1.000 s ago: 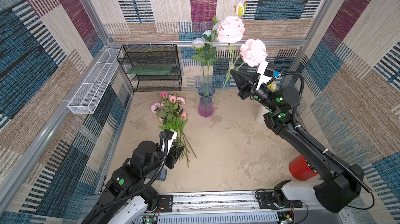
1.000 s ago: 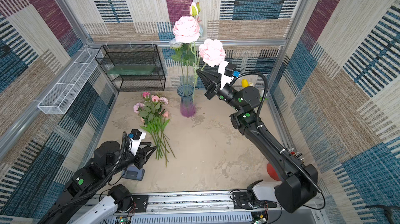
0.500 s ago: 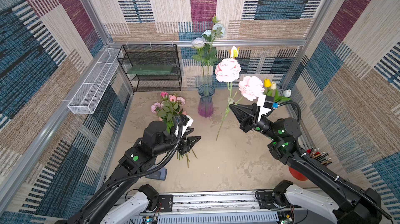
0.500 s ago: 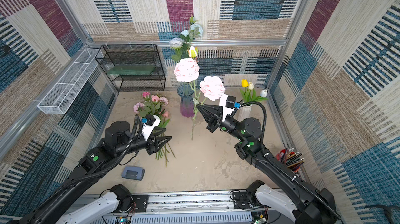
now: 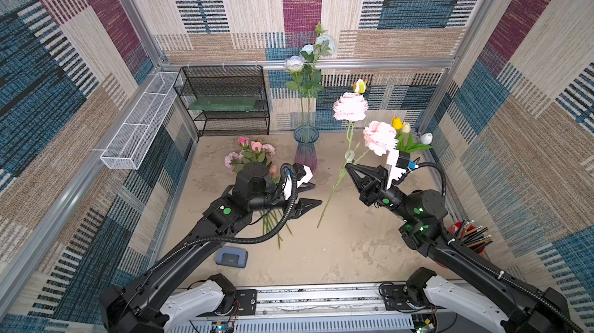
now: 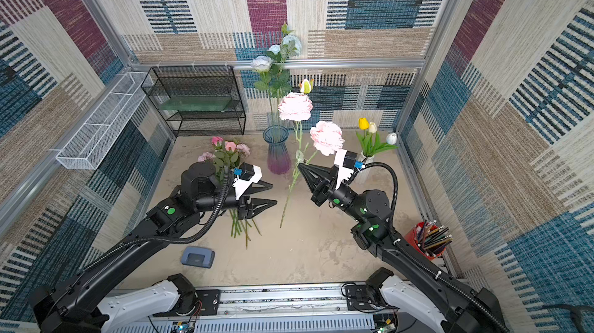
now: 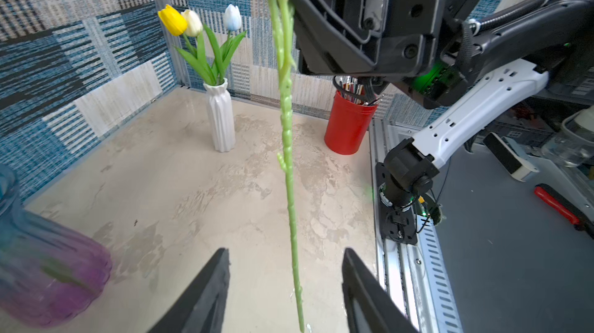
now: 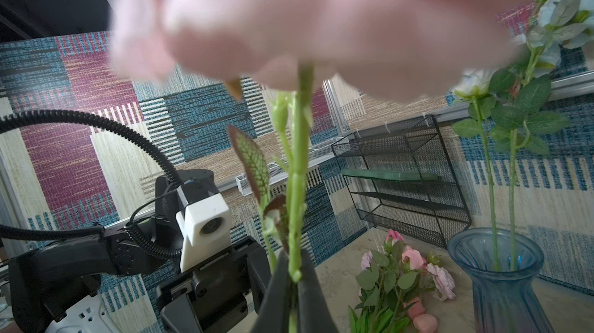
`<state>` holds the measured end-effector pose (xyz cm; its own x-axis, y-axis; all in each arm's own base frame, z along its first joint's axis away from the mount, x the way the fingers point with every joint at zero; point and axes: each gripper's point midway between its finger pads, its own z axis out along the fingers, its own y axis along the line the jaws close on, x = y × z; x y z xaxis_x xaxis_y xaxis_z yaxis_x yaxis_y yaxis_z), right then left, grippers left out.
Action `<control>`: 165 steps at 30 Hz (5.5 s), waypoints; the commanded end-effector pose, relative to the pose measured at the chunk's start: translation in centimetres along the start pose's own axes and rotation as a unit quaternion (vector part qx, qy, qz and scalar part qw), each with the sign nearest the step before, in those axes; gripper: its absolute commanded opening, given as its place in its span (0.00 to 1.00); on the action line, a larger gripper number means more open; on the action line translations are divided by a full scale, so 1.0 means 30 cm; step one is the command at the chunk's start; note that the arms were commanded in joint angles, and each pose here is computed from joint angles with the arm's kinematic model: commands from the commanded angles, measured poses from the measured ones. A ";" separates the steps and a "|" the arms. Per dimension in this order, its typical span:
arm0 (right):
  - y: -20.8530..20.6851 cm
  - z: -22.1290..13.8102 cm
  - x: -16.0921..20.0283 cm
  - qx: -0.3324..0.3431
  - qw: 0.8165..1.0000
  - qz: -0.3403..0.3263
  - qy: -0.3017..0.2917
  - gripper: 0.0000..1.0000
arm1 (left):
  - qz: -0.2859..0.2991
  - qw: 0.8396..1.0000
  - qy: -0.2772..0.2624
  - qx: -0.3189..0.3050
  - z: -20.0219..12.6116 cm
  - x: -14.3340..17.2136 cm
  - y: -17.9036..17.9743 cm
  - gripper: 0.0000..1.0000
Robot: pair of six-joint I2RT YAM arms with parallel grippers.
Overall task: Pick out pink flowers from the vase
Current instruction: Pick up the flower from the vase, then place the flower at the center of the board, then reset both arms
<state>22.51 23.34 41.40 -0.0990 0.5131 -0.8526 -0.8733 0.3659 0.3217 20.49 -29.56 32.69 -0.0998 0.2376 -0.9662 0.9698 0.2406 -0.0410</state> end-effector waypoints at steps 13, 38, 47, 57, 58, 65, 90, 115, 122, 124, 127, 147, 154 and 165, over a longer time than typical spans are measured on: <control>-0.003 0.016 -0.010 0.007 1.000 0.012 -0.028 0.03 | 0.015 1.000 -0.001 -0.011 0.108 -0.028 0.004 0.44; -0.001 0.007 -0.006 0.023 1.000 -0.006 -0.009 0.51 | -0.055 0.990 -0.008 -0.129 0.023 0.048 0.082 0.00; -0.048 -0.026 0.011 0.075 0.996 -0.041 0.008 0.62 | -0.174 0.950 -0.008 -0.260 -0.131 0.222 0.195 0.00; -0.049 -0.057 0.008 0.088 0.994 -0.065 0.012 0.62 | -0.382 0.858 0.011 -0.343 -0.276 0.541 0.374 0.00; -0.046 -0.058 0.008 0.087 0.994 -0.067 0.012 0.62 | -0.395 0.851 0.013 -0.346 -0.282 0.560 0.386 0.00; -0.046 -0.067 0.015 0.089 0.993 -0.075 0.017 0.62 | -0.464 0.805 0.028 -0.369 -0.311 0.685 0.462 0.00; -0.062 -0.068 0.047 0.090 0.991 -0.090 0.028 0.63 | -0.519 0.752 0.164 -0.372 -0.305 0.898 0.661 0.00; -0.044 -0.083 0.011 0.099 0.988 -0.117 0.036 0.64 | -0.447 0.778 0.122 -0.424 -0.428 0.713 0.610 0.45; -0.078 -0.112 0.062 0.129 0.977 -0.139 0.095 0.95 | -0.348 0.796 0.084 -0.488 -0.542 0.578 0.569 1.00; -0.107 -0.138 0.092 0.149 0.972 -0.145 0.111 0.95 | -0.327 0.799 0.057 -0.502 -0.564 0.544 0.574 1.00; -0.194 -0.198 0.104 0.226 0.959 -0.139 0.103 0.95 | -0.286 0.793 0.032 -0.538 -0.610 0.511 0.597 1.00; -0.783 -0.602 0.275 0.435 0.858 -0.235 0.138 0.95 | -0.138 0.770 0.056 -0.620 -0.631 0.829 0.794 1.00; -0.820 -0.745 0.251 0.478 0.840 -0.243 0.082 0.95 | -0.167 0.787 0.066 -0.590 -0.611 0.862 0.849 1.00; -0.845 -0.754 0.297 0.444 0.853 -0.260 0.087 0.95 | -0.172 0.809 0.047 -0.561 -0.568 0.917 0.888 1.00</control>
<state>32.87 0.72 13.71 -0.0671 0.0224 -0.9975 -0.1005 0.9945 0.0291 38.67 0.20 8.14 -0.4148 0.0170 -0.9098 0.0209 0.9997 0.0092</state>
